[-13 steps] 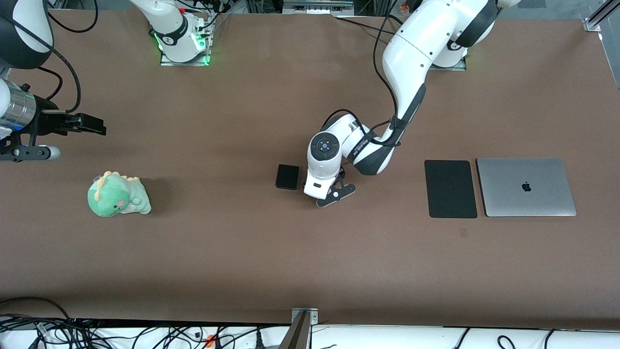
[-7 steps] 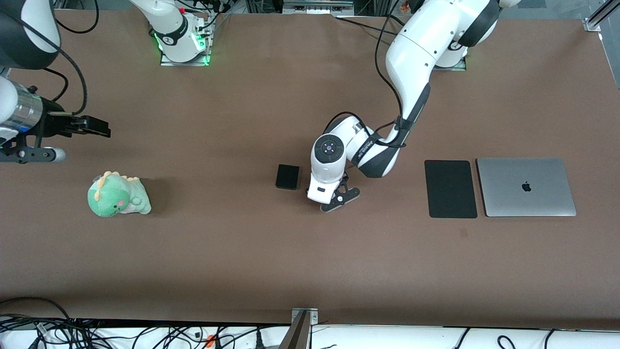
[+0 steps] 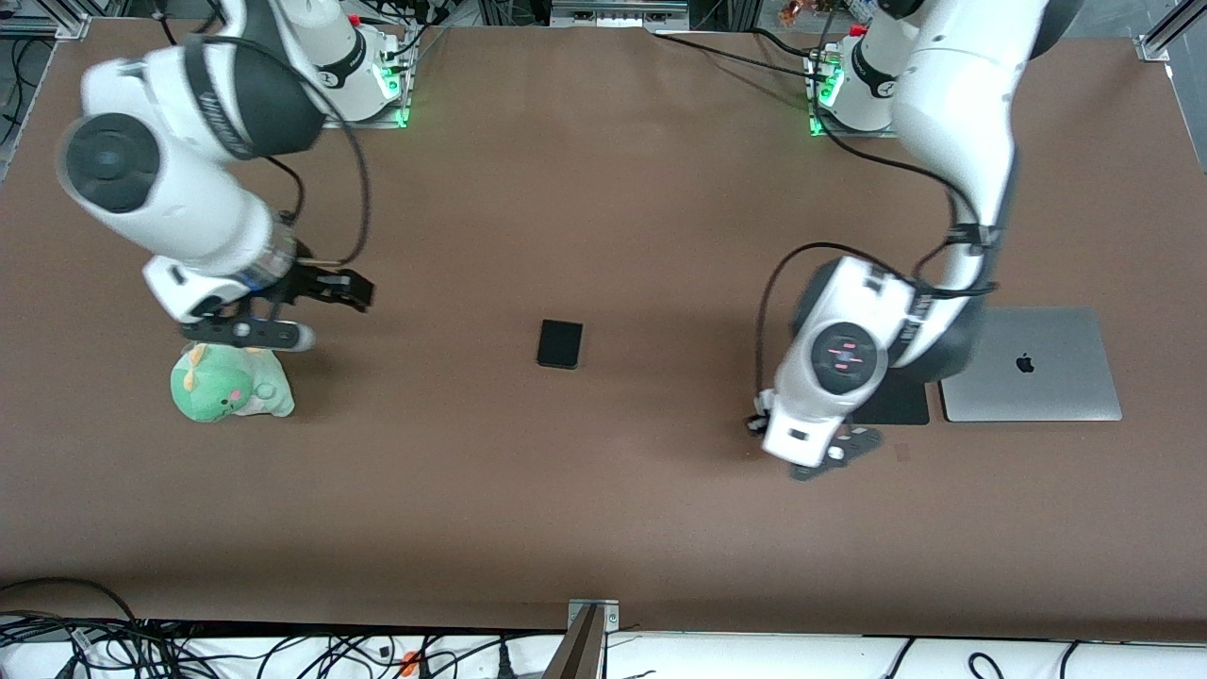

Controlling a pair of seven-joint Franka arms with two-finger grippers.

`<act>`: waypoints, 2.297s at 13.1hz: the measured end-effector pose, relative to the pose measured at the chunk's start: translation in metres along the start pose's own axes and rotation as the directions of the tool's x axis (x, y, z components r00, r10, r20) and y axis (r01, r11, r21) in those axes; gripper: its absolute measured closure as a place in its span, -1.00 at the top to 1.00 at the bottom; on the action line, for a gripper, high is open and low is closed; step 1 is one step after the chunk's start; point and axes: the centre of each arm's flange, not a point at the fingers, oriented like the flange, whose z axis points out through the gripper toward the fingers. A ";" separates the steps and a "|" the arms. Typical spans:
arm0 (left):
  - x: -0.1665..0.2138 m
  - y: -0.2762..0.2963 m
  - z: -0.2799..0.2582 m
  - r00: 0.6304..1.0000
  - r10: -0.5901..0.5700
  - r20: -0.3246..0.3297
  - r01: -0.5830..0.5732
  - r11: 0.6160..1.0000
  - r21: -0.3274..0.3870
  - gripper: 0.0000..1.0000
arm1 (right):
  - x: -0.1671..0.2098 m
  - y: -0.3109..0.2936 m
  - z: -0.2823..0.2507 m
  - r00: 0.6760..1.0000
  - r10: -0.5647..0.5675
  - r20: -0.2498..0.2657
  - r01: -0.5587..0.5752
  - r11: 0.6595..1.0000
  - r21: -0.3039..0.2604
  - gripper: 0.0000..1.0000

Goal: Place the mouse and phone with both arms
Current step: 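Carry the mouse with the left gripper while the right gripper reaches the phone, then lower the mouse onto the pad while the right gripper grasps the phone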

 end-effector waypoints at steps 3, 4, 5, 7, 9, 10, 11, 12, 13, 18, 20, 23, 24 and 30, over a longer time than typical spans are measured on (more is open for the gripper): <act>0.019 -0.083 -0.006 0.991 0.135 0.017 -0.136 0.991 0.010 0.24 | 0.000 -0.057 0.041 0.995 0.091 -0.039 -0.089 0.995 0.039 1.00; 0.020 -0.106 0.000 0.985 0.173 0.004 -0.173 0.985 0.000 0.24 | 0.000 -0.074 0.057 0.991 0.122 -0.045 -0.120 0.991 0.053 1.00; 0.015 -0.124 0.010 0.980 0.200 -0.010 -0.201 0.980 -0.008 0.24 | -0.002 -0.091 0.074 0.987 0.150 -0.050 -0.146 0.987 0.064 1.00; -0.005 -0.142 0.039 0.969 0.245 -0.025 -0.246 0.969 -0.020 0.24 | -0.008 -0.125 0.107 0.983 0.169 -0.066 -0.163 0.983 0.085 1.00; -0.023 -0.156 0.070 0.959 0.281 -0.025 -0.282 0.959 -0.028 0.24 | -0.019 -0.158 0.138 0.986 0.140 -0.086 -0.130 0.986 0.106 1.00; -0.026 -0.165 0.082 0.954 0.298 -0.024 -0.299 0.954 -0.031 0.24 | -0.027 -0.174 0.152 0.988 0.123 -0.090 -0.113 0.987 0.111 1.00; -0.028 -0.176 0.092 0.951 0.309 -0.025 -0.310 0.950 -0.034 0.24 | -0.036 -0.188 0.165 0.989 0.114 -0.089 -0.104 0.989 0.109 1.00; -0.029 -0.185 0.101 0.949 0.314 -0.027 -0.315 0.948 -0.038 0.24 | -0.043 -0.199 0.178 0.991 0.098 -0.090 -0.089 0.991 0.103 1.00; -0.031 -0.192 0.108 0.948 0.318 -0.027 -0.319 0.947 -0.040 0.24 | -0.048 -0.206 0.190 0.992 0.080 -0.095 -0.072 0.993 0.090 1.00; -0.045 -0.196 0.143 0.944 0.330 0.014 -0.329 0.943 -0.039 0.24 | -0.060 -0.223 0.257 0.991 0.012 -0.136 -0.002 0.997 0.071 1.00; -0.048 -0.199 0.153 0.945 0.328 0.014 -0.327 0.944 -0.043 0.24 | -0.068 -0.223 0.280 0.988 -0.007 -0.157 0.020 0.997 0.079 1.00; -0.049 -0.199 0.153 0.945 0.327 0.006 -0.326 0.944 -0.045 0.44 | -0.073 -0.218 0.293 0.987 -0.023 -0.162 0.035 0.997 0.069 1.00; -0.048 -0.199 0.152 0.945 0.327 0.000 -0.326 0.944 -0.046 0.64 | -0.074 -0.217 0.295 0.987 -0.025 -0.160 0.036 0.997 0.066 1.00; -0.010 -0.206 0.047 0.928 0.372 -0.035 -0.372 0.928 -0.007 1.00 | -0.093 -0.224 0.309 0.986 -0.061 -0.154 0.066 0.997 0.029 0.99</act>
